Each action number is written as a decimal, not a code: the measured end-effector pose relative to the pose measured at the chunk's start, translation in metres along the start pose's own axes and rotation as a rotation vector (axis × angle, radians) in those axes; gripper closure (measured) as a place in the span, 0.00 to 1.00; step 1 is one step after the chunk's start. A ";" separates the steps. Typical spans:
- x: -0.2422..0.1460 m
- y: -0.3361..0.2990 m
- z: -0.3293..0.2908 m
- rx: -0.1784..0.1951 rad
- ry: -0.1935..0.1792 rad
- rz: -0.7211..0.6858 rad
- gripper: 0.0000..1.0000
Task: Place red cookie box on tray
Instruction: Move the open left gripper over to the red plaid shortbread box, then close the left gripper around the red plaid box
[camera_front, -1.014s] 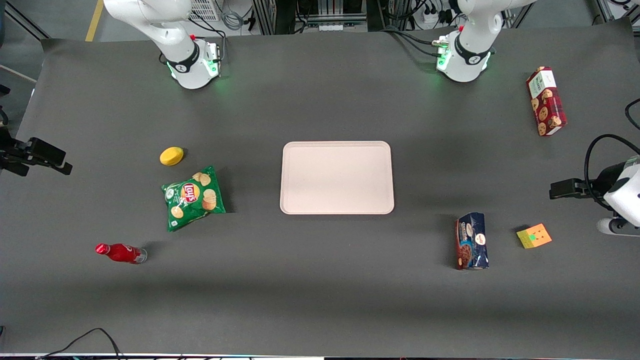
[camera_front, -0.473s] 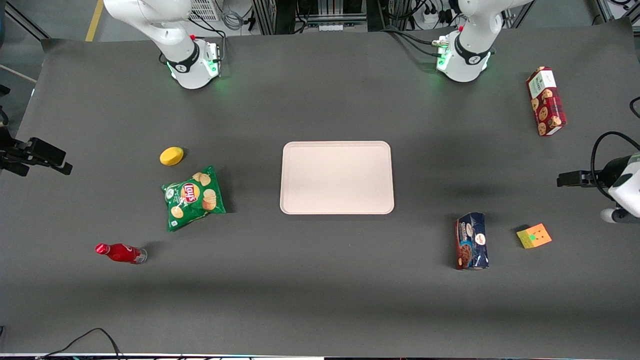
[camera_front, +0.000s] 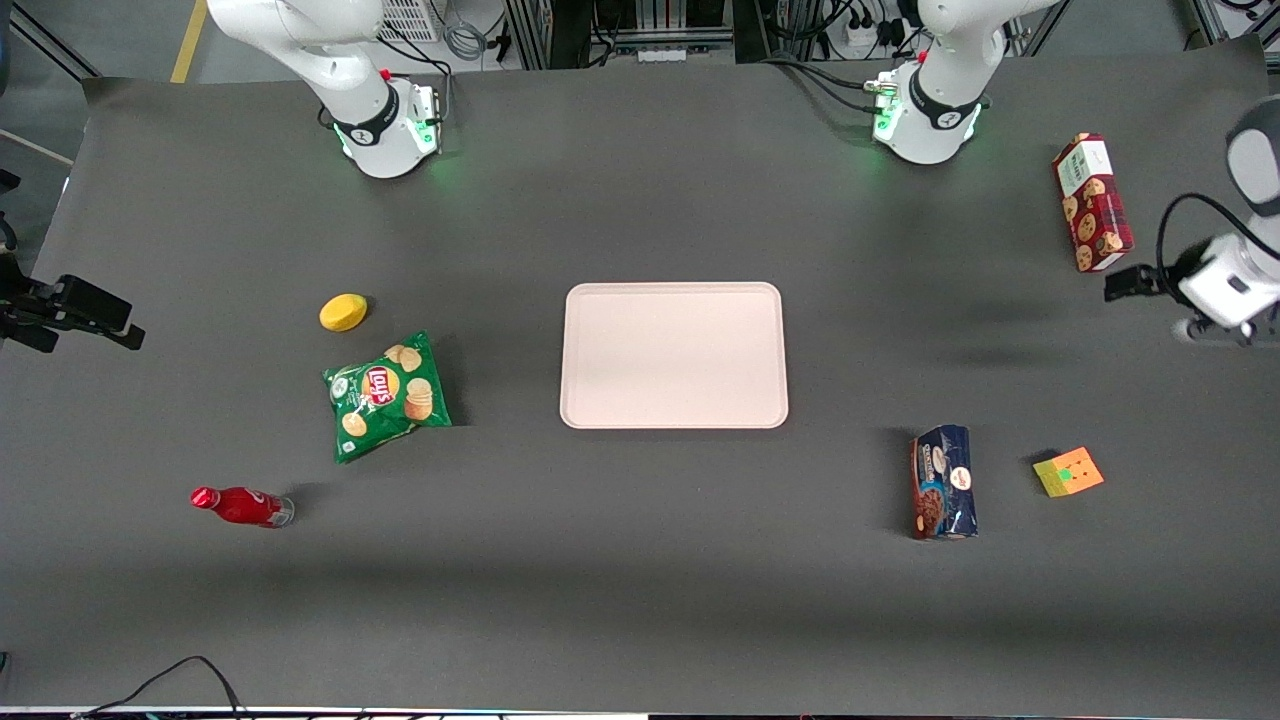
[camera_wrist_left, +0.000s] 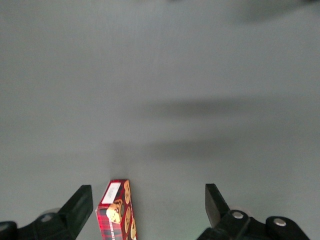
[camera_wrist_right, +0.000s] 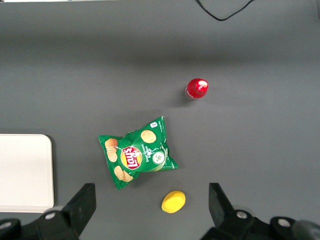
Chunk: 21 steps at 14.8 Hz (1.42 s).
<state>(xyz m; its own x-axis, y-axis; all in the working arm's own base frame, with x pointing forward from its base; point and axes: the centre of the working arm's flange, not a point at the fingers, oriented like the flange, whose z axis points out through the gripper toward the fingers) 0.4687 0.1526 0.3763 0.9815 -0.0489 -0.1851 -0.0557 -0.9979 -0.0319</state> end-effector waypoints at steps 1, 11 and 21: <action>-0.022 -0.006 0.020 -0.006 0.007 0.001 0.00; -0.154 -0.084 0.103 0.016 0.031 0.082 0.00; -0.197 -0.098 0.171 -0.028 0.032 0.016 0.00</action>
<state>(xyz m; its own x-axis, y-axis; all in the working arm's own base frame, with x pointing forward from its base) 0.2494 0.2667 0.2481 0.9860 -0.0654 -0.1534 -0.0665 -0.9978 -0.0018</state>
